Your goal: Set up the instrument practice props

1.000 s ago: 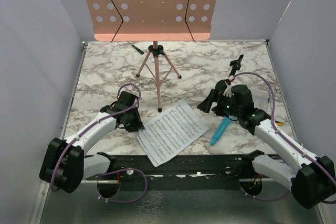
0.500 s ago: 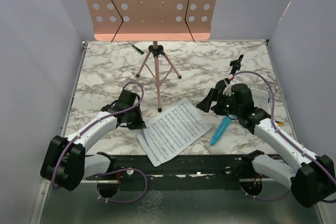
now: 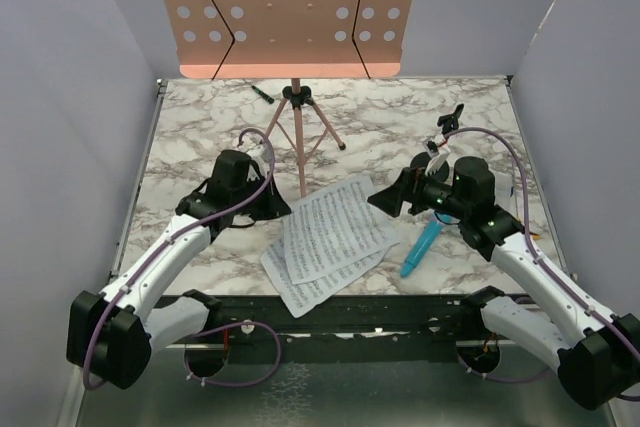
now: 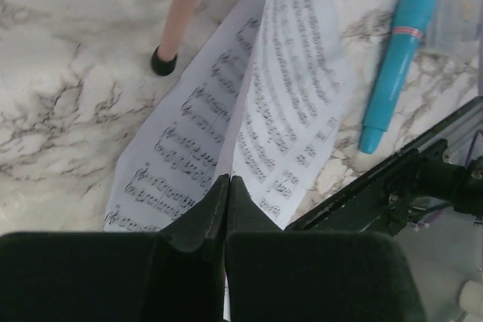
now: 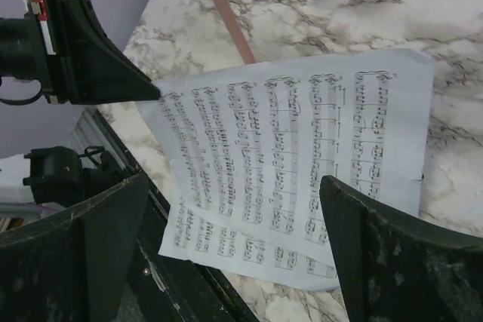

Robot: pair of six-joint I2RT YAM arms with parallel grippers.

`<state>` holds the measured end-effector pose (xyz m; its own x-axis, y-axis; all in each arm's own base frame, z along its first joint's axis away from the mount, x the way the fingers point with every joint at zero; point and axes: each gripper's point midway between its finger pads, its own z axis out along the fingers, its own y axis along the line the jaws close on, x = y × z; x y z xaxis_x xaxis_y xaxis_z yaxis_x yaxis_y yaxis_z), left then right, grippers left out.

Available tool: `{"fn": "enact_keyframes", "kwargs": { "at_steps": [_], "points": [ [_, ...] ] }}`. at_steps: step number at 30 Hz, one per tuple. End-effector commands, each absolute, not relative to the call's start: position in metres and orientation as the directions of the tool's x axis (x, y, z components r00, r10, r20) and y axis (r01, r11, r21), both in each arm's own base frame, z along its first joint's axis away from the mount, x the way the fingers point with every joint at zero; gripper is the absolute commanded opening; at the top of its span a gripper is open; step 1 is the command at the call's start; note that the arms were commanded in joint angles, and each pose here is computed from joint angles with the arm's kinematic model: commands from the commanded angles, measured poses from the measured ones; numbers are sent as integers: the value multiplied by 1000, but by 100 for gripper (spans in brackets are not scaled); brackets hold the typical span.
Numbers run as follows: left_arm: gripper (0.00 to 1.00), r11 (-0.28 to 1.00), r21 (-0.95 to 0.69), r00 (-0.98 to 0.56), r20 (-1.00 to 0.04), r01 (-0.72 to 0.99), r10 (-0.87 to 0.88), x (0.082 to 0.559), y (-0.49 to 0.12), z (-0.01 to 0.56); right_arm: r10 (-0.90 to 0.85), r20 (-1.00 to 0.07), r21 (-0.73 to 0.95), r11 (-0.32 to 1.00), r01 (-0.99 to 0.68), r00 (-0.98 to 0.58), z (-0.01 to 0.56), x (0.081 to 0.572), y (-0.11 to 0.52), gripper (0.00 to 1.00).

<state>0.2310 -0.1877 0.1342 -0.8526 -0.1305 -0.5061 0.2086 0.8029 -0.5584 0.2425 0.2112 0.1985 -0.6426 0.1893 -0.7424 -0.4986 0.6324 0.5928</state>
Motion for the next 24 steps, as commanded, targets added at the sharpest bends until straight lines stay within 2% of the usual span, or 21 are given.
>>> {"fn": "enact_keyframes", "kwargs": {
  "at_steps": [1, 5, 9, 17, 24],
  "points": [
    [0, 682, -543, -724, -689, 490, -28, 231, -208, 200, 148, -857, 493, 514, -702, -493, 251, 233, 223, 100],
    [0, 613, -474, -612, -791, 632, 18, 225, -212, 237, 119, -914, 400, 437, -805, -389, 280, 222, 229, 100],
    [0, 554, -424, -536, -843, 717, 48, 218, -216, 260, 83, -948, 314, 367, -875, -306, 304, 210, 232, 100],
    [0, 342, -427, -485, -869, 837, 103, 194, -235, 287, 24, -965, 259, 224, -939, -261, 323, 194, 242, 100],
    [0, 282, -455, -499, -860, 844, 105, 189, -241, 297, 11, -963, 267, 182, -946, -269, 326, 197, 251, 99]
  ]
}}
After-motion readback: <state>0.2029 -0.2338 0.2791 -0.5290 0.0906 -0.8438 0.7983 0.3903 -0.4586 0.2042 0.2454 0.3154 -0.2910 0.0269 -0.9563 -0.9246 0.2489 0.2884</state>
